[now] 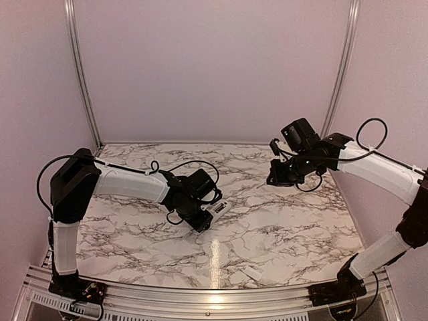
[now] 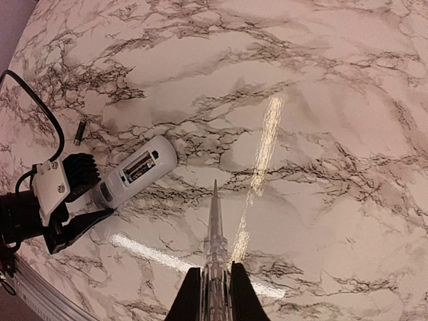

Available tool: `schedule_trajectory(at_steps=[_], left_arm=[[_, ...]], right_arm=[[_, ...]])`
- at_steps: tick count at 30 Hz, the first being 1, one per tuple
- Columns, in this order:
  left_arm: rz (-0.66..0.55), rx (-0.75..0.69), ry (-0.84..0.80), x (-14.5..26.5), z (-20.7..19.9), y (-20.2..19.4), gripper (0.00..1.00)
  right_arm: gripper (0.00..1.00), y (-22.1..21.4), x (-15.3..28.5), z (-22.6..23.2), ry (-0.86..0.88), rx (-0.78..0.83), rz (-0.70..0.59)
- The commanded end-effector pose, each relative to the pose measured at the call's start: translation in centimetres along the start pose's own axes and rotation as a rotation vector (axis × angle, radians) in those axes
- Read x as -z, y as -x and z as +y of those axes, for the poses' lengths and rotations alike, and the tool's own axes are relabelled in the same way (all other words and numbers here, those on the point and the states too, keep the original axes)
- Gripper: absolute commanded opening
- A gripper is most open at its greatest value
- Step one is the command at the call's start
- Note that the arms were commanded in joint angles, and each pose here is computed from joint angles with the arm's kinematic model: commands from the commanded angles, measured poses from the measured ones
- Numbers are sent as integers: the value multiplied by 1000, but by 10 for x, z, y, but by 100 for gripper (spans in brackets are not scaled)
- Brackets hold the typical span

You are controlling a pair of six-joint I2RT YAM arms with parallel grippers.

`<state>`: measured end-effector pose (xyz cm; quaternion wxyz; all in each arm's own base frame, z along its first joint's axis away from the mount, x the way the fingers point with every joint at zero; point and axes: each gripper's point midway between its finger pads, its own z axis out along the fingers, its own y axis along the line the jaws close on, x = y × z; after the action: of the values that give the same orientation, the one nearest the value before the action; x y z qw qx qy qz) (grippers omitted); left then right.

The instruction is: Unload the batteries from the remote control

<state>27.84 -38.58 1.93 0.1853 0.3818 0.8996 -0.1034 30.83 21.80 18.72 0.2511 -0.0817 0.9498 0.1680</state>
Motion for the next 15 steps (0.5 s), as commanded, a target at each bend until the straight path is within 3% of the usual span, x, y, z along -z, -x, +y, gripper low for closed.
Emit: schedule_trajectory(at_steps=[1, 15], left_arm=[[31, -73, 41, 0, 0, -6, 31], [-92, -266, 162, 54, 18, 8, 28]], right_arm=[[0, 16, 8, 6, 12, 6, -36], [0, 31, 17, 9, 0, 110, -68]])
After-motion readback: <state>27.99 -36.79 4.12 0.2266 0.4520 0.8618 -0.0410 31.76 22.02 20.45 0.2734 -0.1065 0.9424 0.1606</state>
